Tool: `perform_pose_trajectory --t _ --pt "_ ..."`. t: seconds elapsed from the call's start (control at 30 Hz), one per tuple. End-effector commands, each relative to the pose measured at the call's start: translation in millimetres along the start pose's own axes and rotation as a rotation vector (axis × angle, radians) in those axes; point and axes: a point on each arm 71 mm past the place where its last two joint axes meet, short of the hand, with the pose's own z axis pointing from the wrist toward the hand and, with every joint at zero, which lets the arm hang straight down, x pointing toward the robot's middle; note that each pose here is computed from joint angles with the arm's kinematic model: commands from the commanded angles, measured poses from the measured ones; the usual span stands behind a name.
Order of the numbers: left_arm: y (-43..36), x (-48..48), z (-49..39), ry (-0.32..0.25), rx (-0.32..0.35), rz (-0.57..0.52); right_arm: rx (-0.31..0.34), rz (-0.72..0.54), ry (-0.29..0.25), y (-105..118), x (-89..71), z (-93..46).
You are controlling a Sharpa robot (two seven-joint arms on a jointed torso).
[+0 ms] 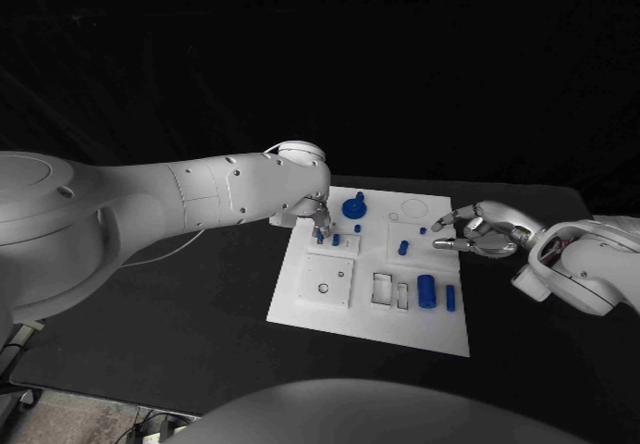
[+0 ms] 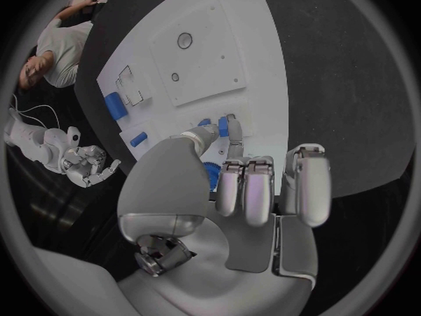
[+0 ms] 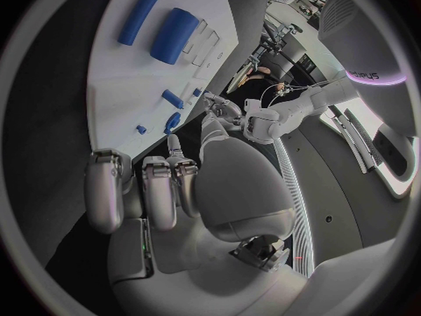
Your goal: Assemble the parts on the task board
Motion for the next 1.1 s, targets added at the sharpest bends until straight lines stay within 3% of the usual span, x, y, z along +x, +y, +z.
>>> perform_pose_trajectory --t 0.03,1.1 --pt "3.3 2.5 1.1 0.011 -0.071 0.024 -0.002 0.001 0.014 0.0 1.5 0.0" --pt "3.8 7.0 7.7 -0.011 -0.085 0.025 -0.003 0.002 0.013 -0.5 1.1 -2.1"
